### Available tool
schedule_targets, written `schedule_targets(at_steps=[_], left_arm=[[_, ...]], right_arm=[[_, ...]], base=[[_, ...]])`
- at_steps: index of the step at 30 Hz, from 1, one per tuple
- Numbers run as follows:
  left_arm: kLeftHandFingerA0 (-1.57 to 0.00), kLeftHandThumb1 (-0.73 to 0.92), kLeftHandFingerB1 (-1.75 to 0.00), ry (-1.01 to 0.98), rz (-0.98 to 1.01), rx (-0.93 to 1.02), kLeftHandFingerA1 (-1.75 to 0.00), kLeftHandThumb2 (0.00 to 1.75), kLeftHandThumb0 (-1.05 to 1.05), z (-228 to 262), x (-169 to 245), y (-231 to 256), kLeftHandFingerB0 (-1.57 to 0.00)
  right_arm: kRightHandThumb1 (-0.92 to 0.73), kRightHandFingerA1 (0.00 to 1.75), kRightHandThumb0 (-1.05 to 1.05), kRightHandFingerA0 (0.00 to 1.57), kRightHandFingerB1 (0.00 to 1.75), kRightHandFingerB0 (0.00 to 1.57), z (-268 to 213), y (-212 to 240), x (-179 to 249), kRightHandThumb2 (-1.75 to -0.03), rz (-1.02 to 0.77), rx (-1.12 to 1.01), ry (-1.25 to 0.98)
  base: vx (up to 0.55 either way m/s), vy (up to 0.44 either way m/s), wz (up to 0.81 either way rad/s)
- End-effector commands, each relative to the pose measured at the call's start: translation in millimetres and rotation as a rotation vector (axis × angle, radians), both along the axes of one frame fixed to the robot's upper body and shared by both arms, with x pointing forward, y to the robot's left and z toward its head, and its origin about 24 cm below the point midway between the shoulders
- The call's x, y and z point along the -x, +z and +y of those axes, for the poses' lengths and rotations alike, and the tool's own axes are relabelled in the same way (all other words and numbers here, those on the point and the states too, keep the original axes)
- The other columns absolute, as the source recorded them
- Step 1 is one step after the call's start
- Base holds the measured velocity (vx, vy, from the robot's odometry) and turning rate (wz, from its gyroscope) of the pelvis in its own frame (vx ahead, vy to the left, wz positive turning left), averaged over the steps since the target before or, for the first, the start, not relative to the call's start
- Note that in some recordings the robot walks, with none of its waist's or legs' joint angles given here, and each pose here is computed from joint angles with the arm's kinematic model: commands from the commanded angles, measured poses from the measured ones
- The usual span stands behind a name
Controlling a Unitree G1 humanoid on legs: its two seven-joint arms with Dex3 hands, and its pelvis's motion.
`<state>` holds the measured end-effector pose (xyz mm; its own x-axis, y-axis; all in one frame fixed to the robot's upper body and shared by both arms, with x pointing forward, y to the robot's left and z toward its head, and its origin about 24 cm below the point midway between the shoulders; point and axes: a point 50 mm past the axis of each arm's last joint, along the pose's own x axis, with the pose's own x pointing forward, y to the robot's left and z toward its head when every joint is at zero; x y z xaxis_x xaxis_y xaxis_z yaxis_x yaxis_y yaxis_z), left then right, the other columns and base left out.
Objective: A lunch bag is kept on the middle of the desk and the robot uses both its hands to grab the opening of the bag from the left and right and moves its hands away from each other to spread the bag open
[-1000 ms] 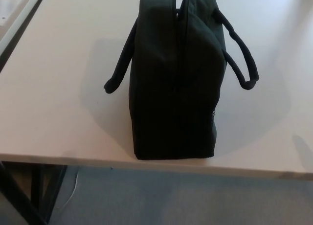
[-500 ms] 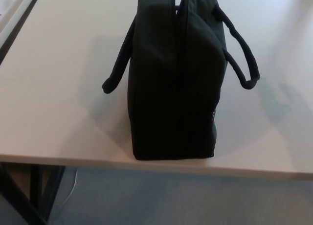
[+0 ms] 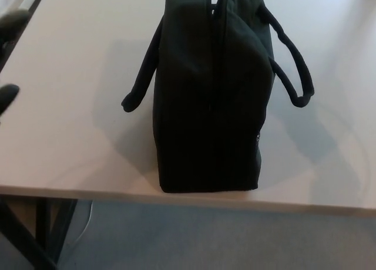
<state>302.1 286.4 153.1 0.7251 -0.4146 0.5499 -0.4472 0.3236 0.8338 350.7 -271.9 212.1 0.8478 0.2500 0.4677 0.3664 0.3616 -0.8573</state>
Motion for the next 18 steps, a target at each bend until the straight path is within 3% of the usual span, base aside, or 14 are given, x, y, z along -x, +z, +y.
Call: schedule_targets(at_steps=[1,2,3,4,6,10,18], left_arm=[[-0.25,0.59,-0.27,-0.197,0.074,-0.511,-0.31,0.6,0.03,-33,-6,-56,-0.07],[-0.22,0.57,-0.29,-0.221,0.068,-0.535,-0.3,0.57,0.01,-37,-6,-58,-0.01],[-0.22,0.57,-0.29,-0.232,0.064,-0.547,-0.3,0.57,0.01,-39,-6,-59,-0.01],[-0.17,0.53,-0.15,-0.271,0.036,-0.562,-0.38,0.73,0.09,-46,-6,-62,0.0],[-0.17,0.54,-0.18,-0.306,-0.003,-0.57,-0.38,0.74,0.08,-54,-6,-66,-0.01],[-0.15,0.58,-0.19,-0.346,-0.019,-0.59,-0.34,0.68,0.08,-66,-9,-67,-0.07],[-0.14,0.51,-0.19,-0.379,-0.037,-0.589,-0.37,0.7,0.09,-72,-10,-68,-0.02]], right_arm=[[-0.46,0.38,-0.32,0.29,0.33,0.2,60,19,-15,-0.61,-0.098,0.461,0.202],[-0.58,0.34,-0.2,0.29,0.27,0.17,66,19,-16,-0.57,-0.084,0.472,0.231],[-0.58,0.34,-0.2,0.29,0.27,0.17,69,19,-16,-0.57,-0.078,0.478,0.243],[-0.6,0.35,-0.16,0.31,0.27,0.15,76,16,-18,-0.58,-0.1,0.475,0.271],[-0.6,0.35,-0.15,0.3,0.27,0.13,82,14,-19,-0.58,-0.115,0.478,0.288],[-0.56,0.34,-0.26,0.27,0.22,0.08,100,6,-27,-0.59,-0.124,0.502,0.275],[-0.58,0.35,-0.33,0.27,0.23,0.11,114,-4,-30,-0.59,-0.125,0.428,0.288]], base=[[0.0,0.0,0.0],[0.0,0.0,0.0],[0.0,0.0,0.0],[0.0,0.0,0.0],[0.0,0.0,0.0],[0.0,0.0,0.0],[0.0,0.0,0.0]])
